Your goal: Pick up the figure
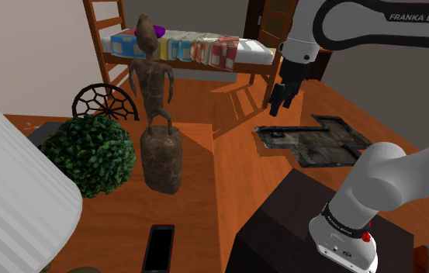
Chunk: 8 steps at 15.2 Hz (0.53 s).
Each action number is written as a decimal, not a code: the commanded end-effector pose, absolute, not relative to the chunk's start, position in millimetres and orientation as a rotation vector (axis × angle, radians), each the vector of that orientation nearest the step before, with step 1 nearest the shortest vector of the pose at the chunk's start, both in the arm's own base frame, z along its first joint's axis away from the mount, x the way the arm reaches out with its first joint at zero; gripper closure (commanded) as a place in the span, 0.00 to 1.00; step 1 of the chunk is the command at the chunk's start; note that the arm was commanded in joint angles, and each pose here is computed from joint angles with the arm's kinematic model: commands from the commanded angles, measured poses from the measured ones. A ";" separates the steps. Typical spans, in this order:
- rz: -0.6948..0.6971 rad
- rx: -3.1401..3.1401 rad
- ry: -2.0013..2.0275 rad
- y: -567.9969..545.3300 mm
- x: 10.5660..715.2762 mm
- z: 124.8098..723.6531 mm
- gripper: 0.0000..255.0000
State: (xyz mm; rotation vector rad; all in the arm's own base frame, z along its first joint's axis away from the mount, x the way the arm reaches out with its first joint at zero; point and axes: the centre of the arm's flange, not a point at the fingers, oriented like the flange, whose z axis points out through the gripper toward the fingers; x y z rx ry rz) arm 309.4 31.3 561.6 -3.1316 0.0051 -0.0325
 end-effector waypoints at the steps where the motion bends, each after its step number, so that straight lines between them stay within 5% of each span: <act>1: -0.033 -3.132 0.005 31.3 309.4 561.6 0.00; 8: -0.119 -3.081 -0.262 72.6 376.0 586.4 0.00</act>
